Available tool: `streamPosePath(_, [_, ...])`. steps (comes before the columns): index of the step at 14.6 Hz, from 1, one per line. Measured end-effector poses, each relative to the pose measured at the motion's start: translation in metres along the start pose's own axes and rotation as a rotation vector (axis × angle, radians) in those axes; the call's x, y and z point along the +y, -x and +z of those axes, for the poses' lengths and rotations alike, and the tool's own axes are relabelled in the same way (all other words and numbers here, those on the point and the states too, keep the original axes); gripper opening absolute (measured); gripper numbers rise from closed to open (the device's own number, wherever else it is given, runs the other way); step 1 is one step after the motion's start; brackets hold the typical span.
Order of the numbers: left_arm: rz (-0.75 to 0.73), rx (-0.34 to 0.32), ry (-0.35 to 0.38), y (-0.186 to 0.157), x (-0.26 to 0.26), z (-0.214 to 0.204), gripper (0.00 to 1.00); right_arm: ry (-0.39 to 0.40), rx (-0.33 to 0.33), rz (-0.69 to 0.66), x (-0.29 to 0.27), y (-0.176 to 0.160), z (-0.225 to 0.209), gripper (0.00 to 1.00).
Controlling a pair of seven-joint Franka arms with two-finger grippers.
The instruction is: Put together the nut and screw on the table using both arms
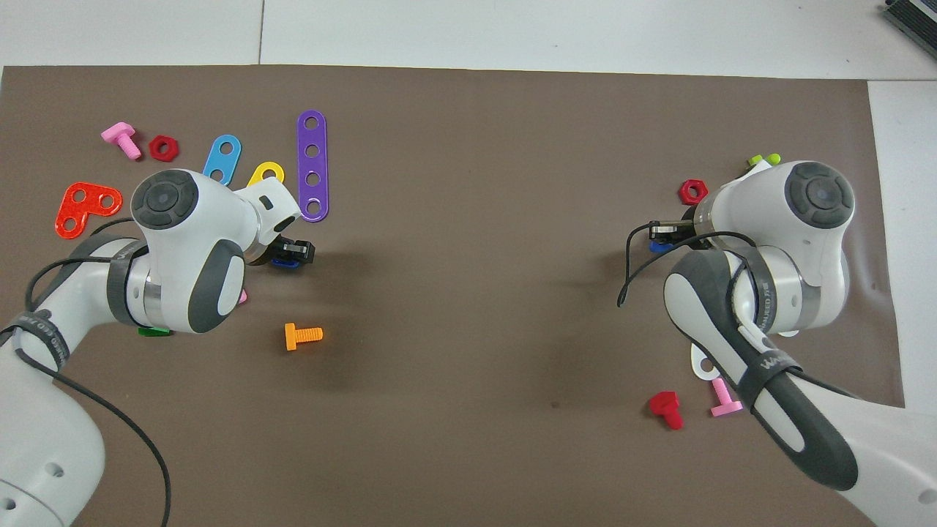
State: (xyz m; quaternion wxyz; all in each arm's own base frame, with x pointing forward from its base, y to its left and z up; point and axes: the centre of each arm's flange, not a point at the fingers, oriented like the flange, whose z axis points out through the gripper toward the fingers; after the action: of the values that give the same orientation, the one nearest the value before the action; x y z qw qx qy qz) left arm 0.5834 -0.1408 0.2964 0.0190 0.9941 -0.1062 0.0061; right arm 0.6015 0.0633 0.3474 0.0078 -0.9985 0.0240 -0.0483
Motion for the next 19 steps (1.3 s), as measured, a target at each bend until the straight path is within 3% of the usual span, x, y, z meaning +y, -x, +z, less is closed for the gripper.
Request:
streamPosePath(1, [0.002,0.0,0.0,0.0,0.0,0.0,0.6,-0.005,0.01,-0.003,-0.01,0.001,-0.007,0.19])
streamPosePath(3, [0.004,0.001,0.0,0.0,0.0,-0.001,0.46,-0.017,0.021,0.03,-0.056,0.009,-0.013,0.19])
streamPosePath(9, [-0.001,0.002,-0.001,-0.011,-0.003,-0.019,0.46,-0.09,0.065,0.131,-0.217,0.059,-0.01,0.19])
streamPosePath(14, [-0.023,0.001,0.023,-0.044,-0.005,-0.073,0.46,-0.099,0.051,0.136,-0.277,0.068,0.006,0.19])
streamPosePath(19, [-0.062,0.001,0.038,-0.054,0.034,-0.072,0.46,-0.042,0.05,0.113,-0.31,0.071,0.024,0.19])
